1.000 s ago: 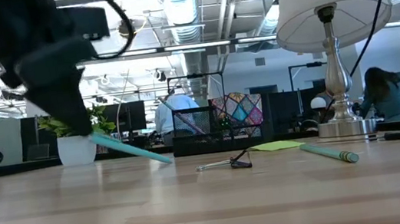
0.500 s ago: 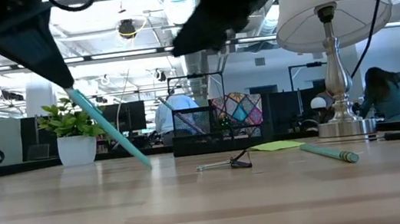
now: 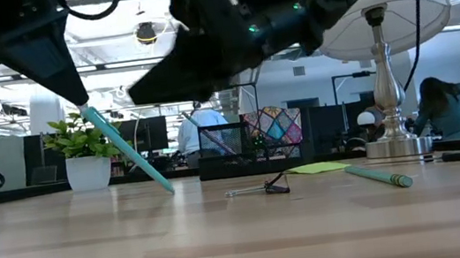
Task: Pick and place office supplies into organizer
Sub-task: Put the blue pen into the black desk organizer
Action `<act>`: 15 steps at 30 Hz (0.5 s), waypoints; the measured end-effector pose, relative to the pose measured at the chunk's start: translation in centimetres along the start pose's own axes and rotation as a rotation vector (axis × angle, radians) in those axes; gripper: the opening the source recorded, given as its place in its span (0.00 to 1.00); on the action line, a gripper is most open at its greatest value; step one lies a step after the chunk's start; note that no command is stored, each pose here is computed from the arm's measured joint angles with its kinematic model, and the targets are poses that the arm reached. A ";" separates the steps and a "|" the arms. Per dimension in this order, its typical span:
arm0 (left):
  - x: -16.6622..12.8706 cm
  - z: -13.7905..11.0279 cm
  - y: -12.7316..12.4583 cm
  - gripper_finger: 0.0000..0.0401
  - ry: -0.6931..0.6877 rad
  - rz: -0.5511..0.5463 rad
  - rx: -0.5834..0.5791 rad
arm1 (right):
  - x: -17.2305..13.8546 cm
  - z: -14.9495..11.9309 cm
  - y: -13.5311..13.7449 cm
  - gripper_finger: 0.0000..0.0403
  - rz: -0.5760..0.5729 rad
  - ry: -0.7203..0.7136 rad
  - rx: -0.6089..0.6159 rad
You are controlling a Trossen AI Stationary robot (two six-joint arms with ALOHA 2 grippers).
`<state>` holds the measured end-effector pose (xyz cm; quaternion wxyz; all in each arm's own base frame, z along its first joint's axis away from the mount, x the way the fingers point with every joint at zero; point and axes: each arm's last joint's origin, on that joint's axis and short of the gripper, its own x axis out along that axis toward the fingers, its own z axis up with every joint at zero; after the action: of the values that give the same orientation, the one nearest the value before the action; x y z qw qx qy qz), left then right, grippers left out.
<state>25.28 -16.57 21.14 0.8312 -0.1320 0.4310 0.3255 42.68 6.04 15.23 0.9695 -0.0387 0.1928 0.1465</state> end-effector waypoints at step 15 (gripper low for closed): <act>-0.8 1.7 1.0 0.00 -0.030 -0.033 -0.058 | 0.2 0.2 -1.3 0.29 -0.025 0.017 -0.062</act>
<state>25.37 -15.29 22.88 0.8386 -0.1580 0.4067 0.3261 43.33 4.90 15.32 0.9678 -0.0723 0.1961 0.1401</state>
